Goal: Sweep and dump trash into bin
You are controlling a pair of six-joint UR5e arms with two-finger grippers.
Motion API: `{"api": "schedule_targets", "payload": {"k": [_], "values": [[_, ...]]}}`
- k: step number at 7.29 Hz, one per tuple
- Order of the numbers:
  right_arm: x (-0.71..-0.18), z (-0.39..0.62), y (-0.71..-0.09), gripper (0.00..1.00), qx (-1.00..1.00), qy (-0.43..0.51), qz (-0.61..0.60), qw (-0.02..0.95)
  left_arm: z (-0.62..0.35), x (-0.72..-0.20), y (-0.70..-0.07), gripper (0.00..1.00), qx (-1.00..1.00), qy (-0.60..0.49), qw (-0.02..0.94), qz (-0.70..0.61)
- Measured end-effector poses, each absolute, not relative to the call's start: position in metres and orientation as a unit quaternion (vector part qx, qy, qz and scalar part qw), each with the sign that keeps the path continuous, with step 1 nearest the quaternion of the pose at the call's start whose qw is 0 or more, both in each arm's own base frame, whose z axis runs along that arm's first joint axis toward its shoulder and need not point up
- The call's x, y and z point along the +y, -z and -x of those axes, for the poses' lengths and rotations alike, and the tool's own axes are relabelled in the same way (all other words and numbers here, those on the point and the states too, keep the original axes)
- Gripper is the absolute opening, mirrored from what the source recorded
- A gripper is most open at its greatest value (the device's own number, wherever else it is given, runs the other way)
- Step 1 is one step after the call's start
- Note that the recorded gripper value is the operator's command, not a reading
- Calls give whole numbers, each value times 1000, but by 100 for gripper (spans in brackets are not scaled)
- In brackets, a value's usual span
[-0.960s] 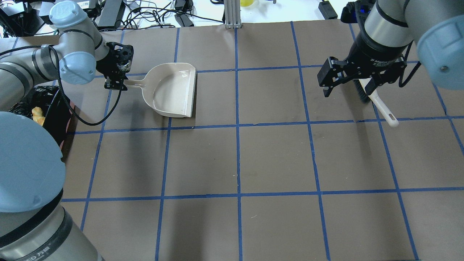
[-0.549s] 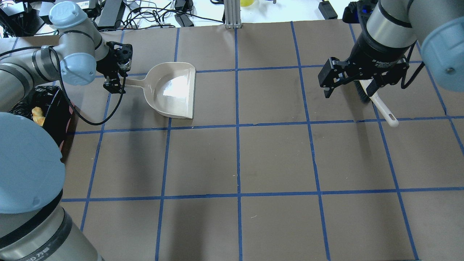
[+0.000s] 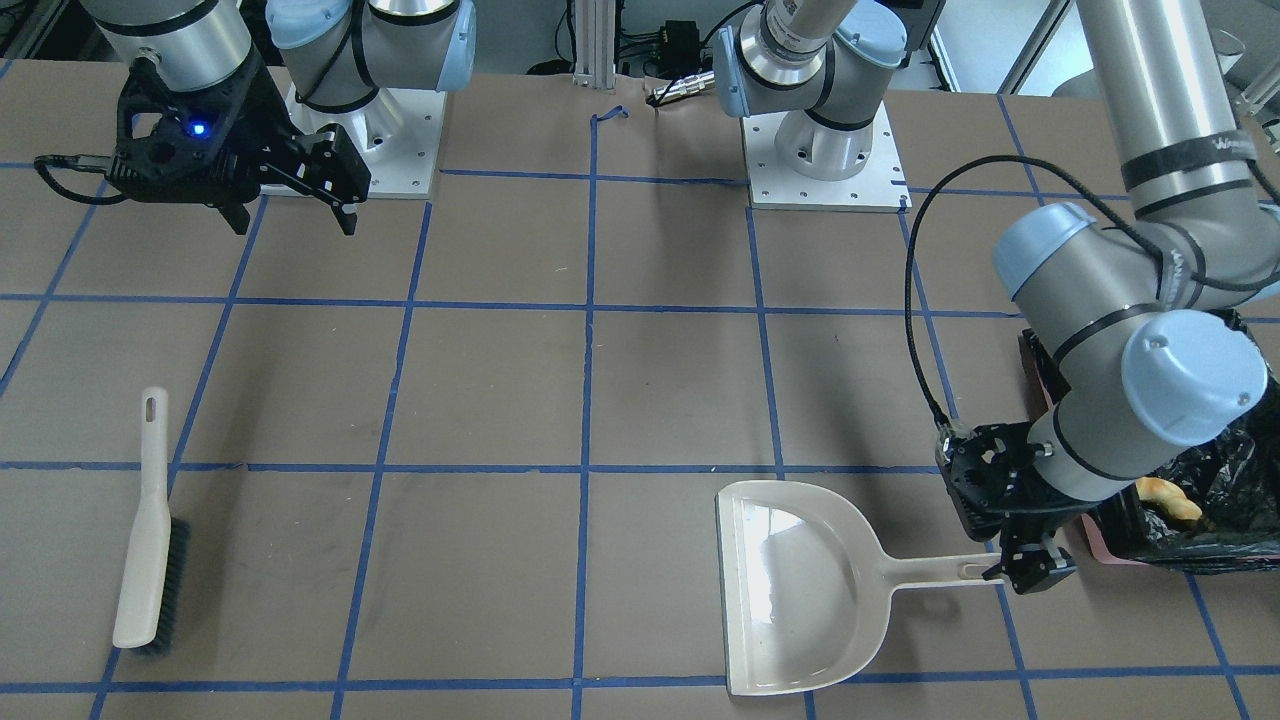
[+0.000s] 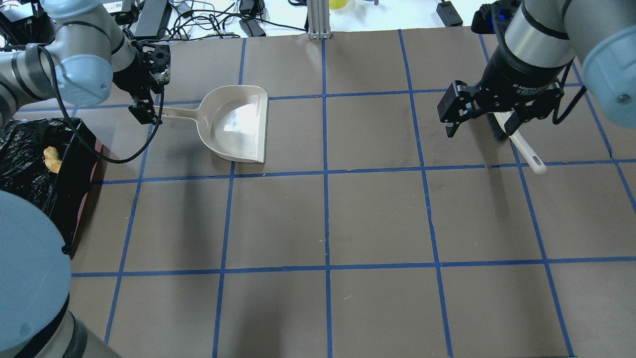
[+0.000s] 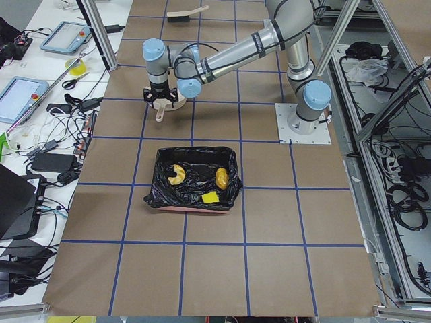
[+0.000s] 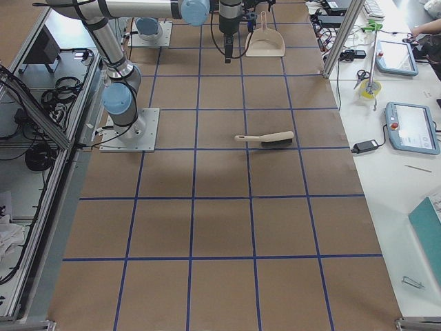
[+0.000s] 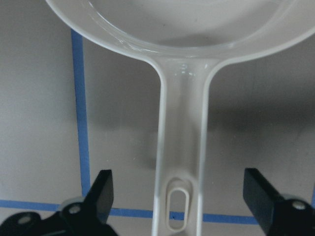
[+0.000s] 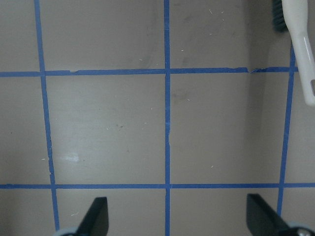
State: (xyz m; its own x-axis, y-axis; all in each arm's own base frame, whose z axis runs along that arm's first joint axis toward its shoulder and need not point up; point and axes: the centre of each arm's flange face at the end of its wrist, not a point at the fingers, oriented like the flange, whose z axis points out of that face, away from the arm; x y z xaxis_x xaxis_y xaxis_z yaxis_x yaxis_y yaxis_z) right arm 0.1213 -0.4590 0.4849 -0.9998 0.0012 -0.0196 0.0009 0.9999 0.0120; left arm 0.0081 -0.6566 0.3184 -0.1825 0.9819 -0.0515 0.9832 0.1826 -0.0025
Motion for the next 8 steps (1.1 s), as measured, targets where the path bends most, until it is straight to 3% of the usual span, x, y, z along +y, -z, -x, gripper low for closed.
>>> {"api": "schedule_targets", "payload": {"k": [5,8], "values": [[-463,-117,-477,100,1000,-14,3,-13,13,-557,-462,100,890,6,5,-456],[-462,-116,-470,100,1000,-21,0,-17,21,-531,-490,100,969,5,1,-245]]}}
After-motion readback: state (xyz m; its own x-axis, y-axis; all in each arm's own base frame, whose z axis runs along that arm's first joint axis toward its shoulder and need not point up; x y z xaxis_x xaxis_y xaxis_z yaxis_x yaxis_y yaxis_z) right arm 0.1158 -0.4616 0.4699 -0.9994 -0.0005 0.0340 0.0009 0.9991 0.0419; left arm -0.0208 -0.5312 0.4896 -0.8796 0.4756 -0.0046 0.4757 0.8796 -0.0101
